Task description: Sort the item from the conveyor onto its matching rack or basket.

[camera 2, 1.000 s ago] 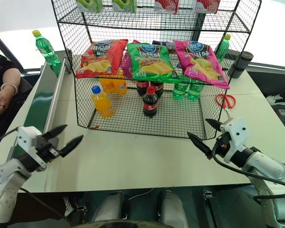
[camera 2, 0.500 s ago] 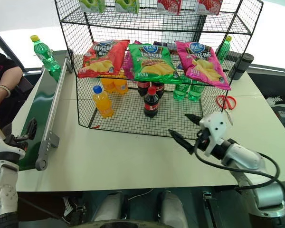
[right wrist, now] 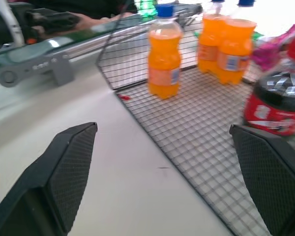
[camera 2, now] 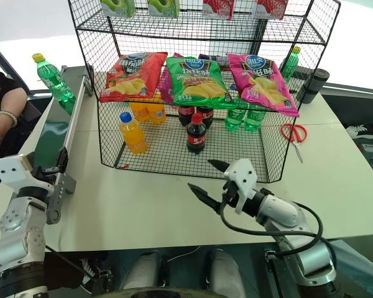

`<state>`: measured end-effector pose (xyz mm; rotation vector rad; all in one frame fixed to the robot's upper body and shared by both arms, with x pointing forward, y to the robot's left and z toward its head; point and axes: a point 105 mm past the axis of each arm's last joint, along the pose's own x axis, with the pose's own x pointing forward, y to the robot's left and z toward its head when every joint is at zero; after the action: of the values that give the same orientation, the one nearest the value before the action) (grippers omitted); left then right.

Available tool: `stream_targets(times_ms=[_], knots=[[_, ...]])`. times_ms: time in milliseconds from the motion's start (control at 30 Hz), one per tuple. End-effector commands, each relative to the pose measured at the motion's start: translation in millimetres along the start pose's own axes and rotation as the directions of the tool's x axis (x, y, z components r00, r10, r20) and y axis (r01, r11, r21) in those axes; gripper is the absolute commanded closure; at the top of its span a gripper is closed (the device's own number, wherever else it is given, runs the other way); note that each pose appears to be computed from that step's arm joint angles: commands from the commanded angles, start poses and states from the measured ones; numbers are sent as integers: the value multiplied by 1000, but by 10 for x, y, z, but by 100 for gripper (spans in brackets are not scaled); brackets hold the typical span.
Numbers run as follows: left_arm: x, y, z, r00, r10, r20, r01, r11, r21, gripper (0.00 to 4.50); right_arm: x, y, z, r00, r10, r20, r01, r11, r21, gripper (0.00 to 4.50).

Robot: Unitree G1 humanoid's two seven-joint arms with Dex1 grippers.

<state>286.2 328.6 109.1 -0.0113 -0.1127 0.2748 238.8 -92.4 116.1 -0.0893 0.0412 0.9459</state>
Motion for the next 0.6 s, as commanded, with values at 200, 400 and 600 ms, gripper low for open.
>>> stream_targets(times_ms=[200, 400, 600], knots=[[0, 282, 146, 989, 127, 71, -132, 989, 61, 0, 24, 26, 5, 999, 35, 37, -35, 999, -9, 1], [-5, 268, 103, 989, 134, 63, -137, 989, 48, 0, 35, 60, -42, 998, 50, 43, -50, 999, 3, 1], [12, 252, 95, 989, 134, 62, -137, 990, 43, 0, 43, 71, -54, 997, 45, 54, -46, 999, 14, 1]])
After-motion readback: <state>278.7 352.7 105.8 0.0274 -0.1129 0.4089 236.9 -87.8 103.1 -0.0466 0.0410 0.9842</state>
